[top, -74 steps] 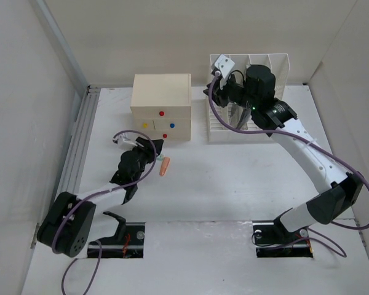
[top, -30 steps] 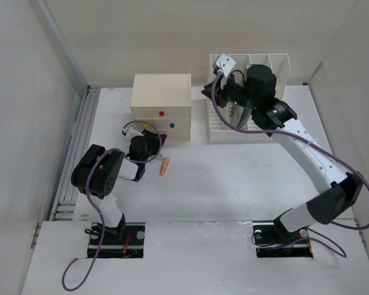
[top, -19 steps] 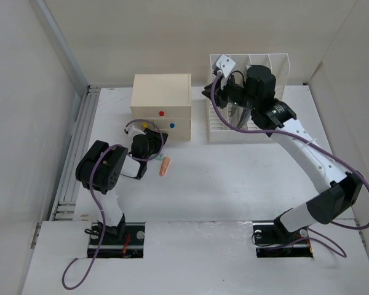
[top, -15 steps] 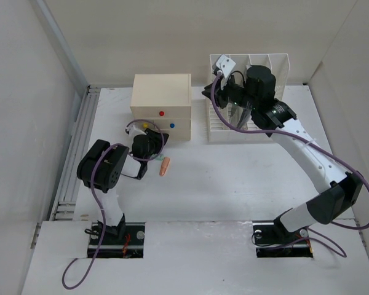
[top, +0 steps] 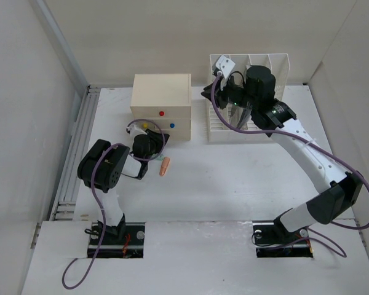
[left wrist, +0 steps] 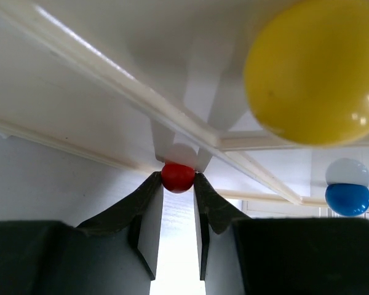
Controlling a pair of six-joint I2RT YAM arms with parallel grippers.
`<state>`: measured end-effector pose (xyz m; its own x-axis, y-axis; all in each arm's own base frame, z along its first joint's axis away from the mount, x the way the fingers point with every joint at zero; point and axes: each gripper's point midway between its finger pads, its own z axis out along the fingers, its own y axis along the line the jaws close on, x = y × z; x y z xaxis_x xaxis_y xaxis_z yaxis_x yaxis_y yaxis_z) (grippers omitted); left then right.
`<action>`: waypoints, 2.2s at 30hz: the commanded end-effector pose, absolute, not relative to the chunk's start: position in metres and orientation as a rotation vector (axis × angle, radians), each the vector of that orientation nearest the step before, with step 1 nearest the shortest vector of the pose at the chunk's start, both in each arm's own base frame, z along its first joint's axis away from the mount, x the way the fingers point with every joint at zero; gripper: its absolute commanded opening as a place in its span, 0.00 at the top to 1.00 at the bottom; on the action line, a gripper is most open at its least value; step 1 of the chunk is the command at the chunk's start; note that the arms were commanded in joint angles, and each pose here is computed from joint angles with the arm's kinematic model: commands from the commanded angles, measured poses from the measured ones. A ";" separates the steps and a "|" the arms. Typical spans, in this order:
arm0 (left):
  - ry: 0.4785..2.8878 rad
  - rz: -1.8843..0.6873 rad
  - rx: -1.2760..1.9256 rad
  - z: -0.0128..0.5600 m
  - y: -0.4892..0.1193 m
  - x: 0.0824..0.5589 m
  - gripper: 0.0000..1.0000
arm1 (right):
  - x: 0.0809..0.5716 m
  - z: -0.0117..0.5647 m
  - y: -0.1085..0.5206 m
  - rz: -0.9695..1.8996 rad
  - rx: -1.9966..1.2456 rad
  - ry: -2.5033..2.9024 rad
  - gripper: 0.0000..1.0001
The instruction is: Organize the desk
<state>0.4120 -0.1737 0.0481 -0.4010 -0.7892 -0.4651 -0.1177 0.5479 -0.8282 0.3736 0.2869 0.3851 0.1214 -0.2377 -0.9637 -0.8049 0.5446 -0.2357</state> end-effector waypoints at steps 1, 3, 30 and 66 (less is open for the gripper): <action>1.805 -0.855 -0.770 0.055 -0.161 0.413 0.96 | 0.371 0.397 0.291 0.558 -0.961 1.377 0.75; 1.796 -0.865 -0.778 0.056 -0.159 0.406 0.96 | 0.371 0.397 0.291 0.558 -0.961 1.377 0.75; 1.916 -0.942 -0.792 0.036 -0.178 0.288 0.96 | 0.363 0.399 0.297 0.617 -0.985 1.355 0.76; 1.928 -0.787 -0.745 0.067 -0.177 0.331 0.83 | 0.359 0.399 0.300 0.646 -0.998 1.351 0.76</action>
